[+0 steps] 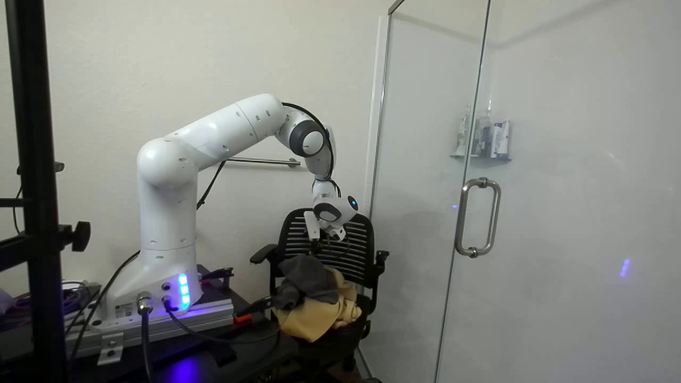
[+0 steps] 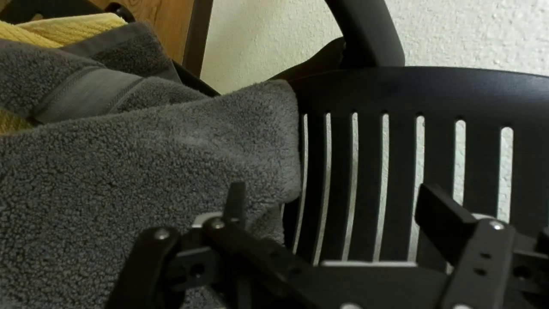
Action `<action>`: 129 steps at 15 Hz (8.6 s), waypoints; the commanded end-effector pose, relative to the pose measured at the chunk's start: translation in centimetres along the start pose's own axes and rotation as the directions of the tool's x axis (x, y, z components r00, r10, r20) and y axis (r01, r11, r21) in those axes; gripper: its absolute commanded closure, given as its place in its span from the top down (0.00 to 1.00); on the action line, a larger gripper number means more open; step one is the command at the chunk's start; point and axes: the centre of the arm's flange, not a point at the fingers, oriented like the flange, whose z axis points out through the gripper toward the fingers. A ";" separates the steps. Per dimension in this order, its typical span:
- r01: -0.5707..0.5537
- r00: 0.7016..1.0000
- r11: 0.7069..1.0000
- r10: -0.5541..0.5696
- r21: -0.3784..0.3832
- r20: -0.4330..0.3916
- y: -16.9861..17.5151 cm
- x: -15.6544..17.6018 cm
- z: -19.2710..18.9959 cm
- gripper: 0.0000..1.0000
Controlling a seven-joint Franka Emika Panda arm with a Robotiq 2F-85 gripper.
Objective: Pick up the towels and place them on the top rail
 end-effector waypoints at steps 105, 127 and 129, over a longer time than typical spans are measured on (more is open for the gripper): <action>0.346 -0.165 0.800 -0.463 -0.491 -0.871 -33.5 -1.4 -22.5 0.01; 0.147 0.778 0.910 -0.349 -0.389 -0.523 -20.1 -14.9 -13.0 0.01; 0.099 0.818 0.911 -0.304 -0.401 -0.489 -17.7 -16.3 -12.0 0.21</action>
